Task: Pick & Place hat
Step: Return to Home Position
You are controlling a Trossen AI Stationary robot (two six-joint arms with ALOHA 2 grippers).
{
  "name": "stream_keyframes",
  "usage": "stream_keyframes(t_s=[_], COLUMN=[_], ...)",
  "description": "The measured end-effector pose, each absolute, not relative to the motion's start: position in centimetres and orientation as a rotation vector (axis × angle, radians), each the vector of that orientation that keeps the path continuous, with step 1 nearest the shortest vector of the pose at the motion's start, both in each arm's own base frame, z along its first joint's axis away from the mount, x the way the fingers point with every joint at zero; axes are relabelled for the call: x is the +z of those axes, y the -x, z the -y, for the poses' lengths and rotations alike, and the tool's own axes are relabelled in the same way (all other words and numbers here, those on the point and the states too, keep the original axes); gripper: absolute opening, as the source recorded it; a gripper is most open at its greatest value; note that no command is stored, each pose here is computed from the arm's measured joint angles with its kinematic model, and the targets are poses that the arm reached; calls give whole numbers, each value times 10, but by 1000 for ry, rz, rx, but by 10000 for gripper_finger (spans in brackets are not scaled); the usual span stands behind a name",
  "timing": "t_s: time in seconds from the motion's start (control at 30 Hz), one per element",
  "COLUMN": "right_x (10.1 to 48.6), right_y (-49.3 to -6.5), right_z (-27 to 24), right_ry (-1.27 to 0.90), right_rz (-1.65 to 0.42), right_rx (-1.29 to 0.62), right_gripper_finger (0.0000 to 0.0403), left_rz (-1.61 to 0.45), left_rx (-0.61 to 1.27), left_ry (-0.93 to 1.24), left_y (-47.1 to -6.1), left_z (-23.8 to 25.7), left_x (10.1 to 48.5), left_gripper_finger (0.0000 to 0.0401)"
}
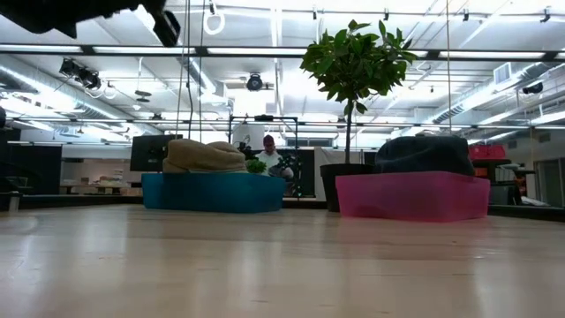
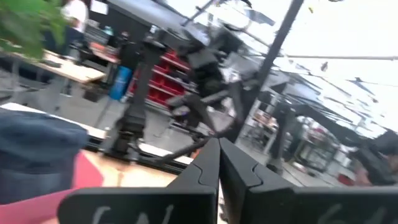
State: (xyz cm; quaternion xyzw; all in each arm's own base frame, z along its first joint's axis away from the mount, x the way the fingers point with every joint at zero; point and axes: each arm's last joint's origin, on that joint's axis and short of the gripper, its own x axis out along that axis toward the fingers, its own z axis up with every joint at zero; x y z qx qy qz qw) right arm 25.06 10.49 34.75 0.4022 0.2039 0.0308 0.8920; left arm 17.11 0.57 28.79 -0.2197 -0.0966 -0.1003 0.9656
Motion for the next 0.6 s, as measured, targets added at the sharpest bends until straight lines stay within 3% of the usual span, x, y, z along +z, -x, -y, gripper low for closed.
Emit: stream_keyframes(t_s=[0.3,0.6], right_x=[347,347], right_y=[-251,-250], right_z=[-105,-105], right_ry=[-870,-896], right_rz=[-427,-432], right_rx=[57,53], right_gripper_finger=[206,206], left_rz=[255,384], left_rx=[-330,-267], left_ry=[333,216], left_y=[-164,-122], left_z=[26,16], left_x=[296,313], left_gripper_finger=[3,3])
